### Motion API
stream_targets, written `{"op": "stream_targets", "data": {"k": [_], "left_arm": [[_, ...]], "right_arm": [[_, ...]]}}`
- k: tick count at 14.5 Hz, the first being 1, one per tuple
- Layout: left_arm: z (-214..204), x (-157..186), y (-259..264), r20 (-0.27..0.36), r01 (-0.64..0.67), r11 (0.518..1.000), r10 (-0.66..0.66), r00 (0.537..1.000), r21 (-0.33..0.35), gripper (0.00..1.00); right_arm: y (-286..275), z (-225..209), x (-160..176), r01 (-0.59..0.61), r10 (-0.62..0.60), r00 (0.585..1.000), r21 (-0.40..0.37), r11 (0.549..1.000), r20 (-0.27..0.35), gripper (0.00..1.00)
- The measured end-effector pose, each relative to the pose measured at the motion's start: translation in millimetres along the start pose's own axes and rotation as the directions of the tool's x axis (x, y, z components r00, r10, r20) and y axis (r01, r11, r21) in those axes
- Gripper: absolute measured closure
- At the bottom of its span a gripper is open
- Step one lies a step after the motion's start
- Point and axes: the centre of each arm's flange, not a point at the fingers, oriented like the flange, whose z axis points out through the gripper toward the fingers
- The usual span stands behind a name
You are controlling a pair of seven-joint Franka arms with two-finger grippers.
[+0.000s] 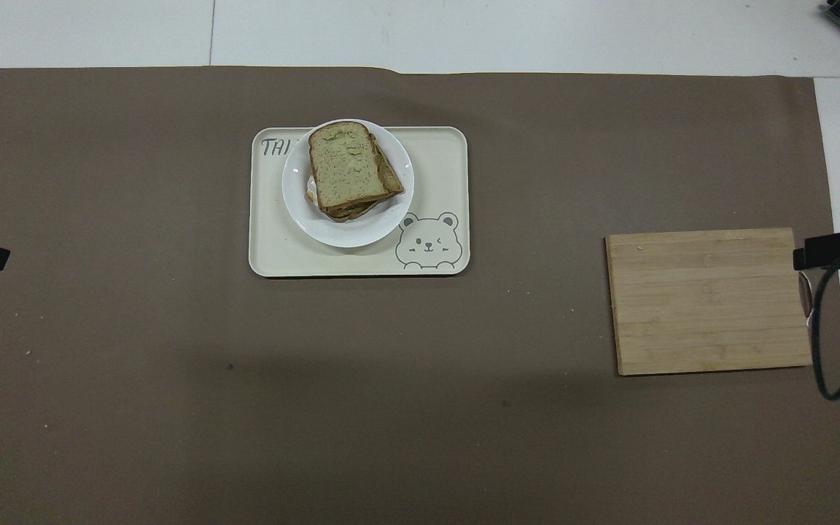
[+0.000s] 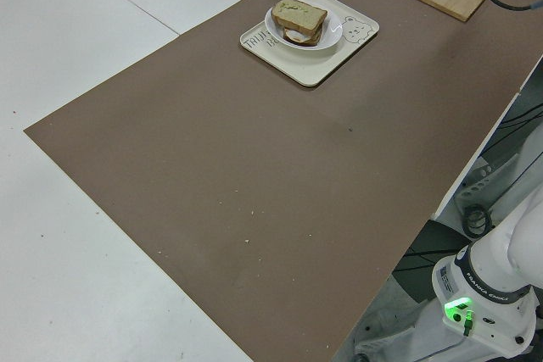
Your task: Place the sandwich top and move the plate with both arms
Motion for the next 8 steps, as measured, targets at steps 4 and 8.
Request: {"op": "stream_targets", "data": {"k": [4, 8], "left_arm": [[-6.0, -12.3, 4.0, 0.027, 0.099, 0.995, -0.099, 0.995, -0.009, 0.0], [-3.5, -13.7, 4.1, 0.034, 0.114, 0.993, -0.114, 0.993, -0.011, 0.0]], "right_arm": [[0.0, 0.0, 0.0, 0.0, 0.0, 1.0, 0.0, 1.0, 0.0, 0.0], [0.0, 0.0, 0.0, 0.0, 0.0, 1.0, 0.0, 1.0, 0.0, 0.0]]}}
